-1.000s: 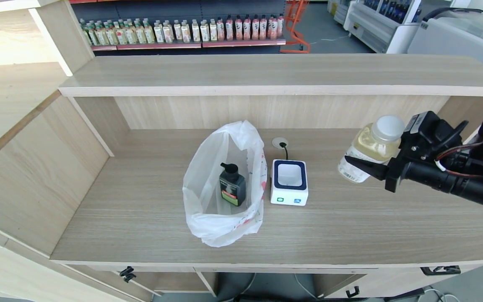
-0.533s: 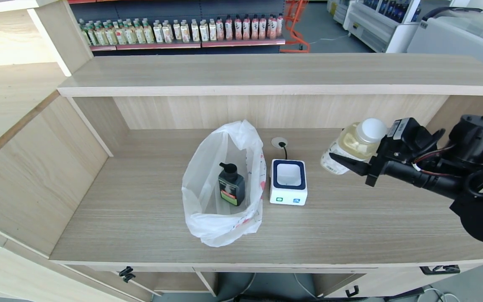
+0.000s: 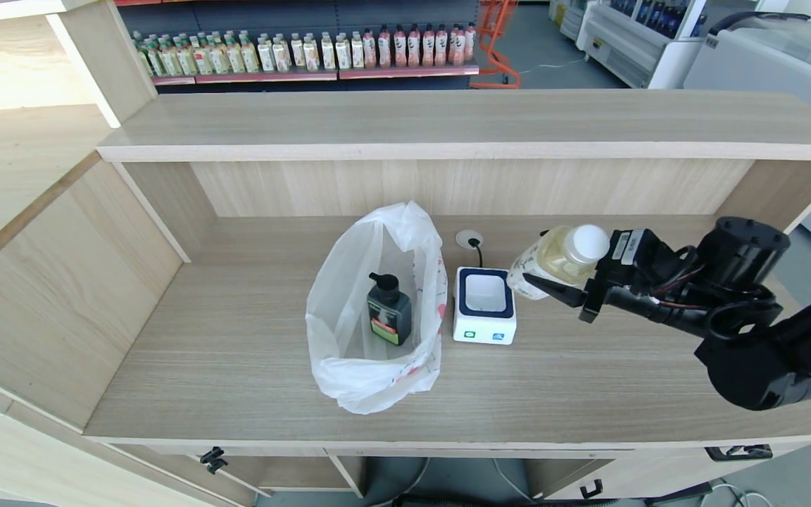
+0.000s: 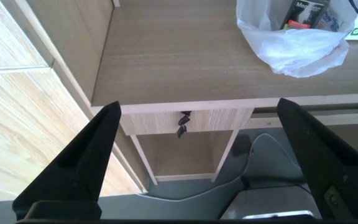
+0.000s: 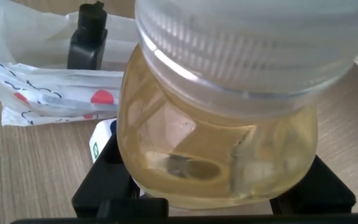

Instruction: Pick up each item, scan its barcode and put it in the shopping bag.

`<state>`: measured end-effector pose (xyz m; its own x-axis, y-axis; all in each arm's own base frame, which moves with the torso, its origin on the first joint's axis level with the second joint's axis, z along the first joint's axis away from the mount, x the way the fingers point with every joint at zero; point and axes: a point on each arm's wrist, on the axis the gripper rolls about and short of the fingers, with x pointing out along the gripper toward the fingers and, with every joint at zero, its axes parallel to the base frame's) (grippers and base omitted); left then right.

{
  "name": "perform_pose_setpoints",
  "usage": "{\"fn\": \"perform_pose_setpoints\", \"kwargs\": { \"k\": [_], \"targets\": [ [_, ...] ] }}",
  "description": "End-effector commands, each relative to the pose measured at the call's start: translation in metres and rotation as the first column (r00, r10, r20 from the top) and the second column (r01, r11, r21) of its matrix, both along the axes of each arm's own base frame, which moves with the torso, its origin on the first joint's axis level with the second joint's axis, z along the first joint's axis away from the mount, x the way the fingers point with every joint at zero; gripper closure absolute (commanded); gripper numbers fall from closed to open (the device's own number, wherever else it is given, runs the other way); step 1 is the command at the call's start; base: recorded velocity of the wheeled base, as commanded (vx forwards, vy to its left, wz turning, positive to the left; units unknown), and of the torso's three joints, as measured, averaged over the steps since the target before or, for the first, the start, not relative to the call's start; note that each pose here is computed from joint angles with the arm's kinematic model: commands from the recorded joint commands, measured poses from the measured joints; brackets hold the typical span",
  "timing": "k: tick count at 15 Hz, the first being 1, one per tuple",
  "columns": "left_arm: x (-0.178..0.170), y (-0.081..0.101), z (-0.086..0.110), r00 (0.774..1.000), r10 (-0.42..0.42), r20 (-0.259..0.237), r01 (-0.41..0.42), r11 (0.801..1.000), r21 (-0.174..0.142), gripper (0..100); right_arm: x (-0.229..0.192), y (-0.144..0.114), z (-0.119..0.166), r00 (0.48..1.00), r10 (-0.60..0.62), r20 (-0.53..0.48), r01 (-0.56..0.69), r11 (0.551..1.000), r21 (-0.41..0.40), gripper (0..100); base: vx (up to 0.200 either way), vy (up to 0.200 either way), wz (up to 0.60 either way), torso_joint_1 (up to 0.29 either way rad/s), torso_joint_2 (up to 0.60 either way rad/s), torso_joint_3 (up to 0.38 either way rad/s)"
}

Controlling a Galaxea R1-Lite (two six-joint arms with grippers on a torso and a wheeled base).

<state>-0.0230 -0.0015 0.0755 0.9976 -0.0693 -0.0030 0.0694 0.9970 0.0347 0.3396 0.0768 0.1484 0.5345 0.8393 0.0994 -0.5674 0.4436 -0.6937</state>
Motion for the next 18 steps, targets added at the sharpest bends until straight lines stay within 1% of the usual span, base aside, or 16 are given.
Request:
{"fn": "perform_pose_setpoints", "kwargs": {
  "k": [1,6,14,16,18],
  "targets": [
    [0.000,0.000,0.000,1.000,0.000,0.000,0.000,1.000,0.000,0,0.010,0.011,-0.015,0.999,0.026,-0.027,-0.027,1.000,-0.005,100,0.000,0.000,0.00,0.000,0.00,0.000],
    [0.000,0.000,0.000,1.000,0.000,0.000,0.000,1.000,0.000,0,0.025,0.021,-0.020,0.999,0.048,0.003,-0.048,0.999,-0.001,100,0.000,0.000,0.00,0.000,0.00,0.000],
    [0.000,0.000,0.000,1.000,0.000,0.000,0.000,1.000,0.000,0,0.039,0.035,-0.039,0.997,0.081,0.007,-0.081,0.997,-0.001,100,0.000,0.000,0.00,0.000,0.00,0.000],
    [0.000,0.000,0.000,1.000,0.000,0.000,0.000,1.000,0.000,0,0.043,0.039,-0.045,0.996,0.087,0.029,-0.088,0.996,0.004,100,0.000,0.000,0.00,0.000,0.00,0.000],
    [0.000,0.000,0.000,1.000,0.000,-0.002,0.000,1.000,0.000,0,0.045,0.041,-0.049,0.996,0.091,0.027,-0.091,0.996,0.004,100,0.000,0.000,0.00,0.000,0.00,0.000]
  ]
}}
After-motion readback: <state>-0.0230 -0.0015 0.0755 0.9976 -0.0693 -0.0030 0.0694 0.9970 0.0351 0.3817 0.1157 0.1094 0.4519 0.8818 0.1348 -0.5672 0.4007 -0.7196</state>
